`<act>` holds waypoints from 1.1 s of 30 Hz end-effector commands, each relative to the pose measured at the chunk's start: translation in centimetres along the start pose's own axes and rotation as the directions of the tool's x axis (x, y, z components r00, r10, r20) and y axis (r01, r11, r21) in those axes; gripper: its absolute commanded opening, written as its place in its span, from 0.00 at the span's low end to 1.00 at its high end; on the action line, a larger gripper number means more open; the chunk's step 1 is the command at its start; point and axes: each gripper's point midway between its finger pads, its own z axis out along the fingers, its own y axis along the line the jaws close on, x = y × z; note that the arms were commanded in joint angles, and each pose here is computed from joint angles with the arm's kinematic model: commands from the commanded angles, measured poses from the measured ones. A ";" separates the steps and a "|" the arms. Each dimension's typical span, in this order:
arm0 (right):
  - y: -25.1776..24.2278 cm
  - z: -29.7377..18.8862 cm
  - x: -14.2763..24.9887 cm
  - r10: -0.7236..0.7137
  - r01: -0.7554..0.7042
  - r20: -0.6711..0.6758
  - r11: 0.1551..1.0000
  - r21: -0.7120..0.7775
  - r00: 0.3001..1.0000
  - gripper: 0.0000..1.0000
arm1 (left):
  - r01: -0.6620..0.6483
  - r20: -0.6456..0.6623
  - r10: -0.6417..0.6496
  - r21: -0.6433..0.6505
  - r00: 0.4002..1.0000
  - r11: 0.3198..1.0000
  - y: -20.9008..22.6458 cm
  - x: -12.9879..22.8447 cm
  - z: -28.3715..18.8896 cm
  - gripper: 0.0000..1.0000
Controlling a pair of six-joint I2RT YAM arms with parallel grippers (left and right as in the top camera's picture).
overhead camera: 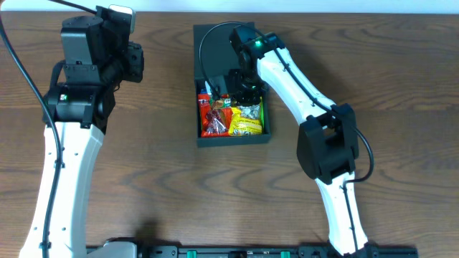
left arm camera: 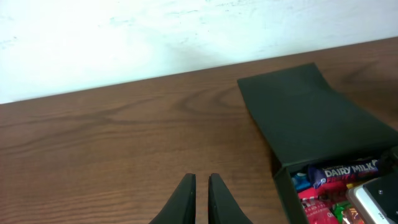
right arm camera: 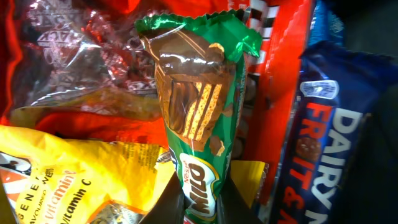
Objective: Pack container
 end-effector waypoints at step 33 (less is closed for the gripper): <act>-5.4 -18.1 -3.3 0.492 -0.621 0.423 0.743 0.252 0.761 0.01 | 0.136 -0.154 -0.102 0.226 0.983 0.965 -4.0 3.3 6.3 0.06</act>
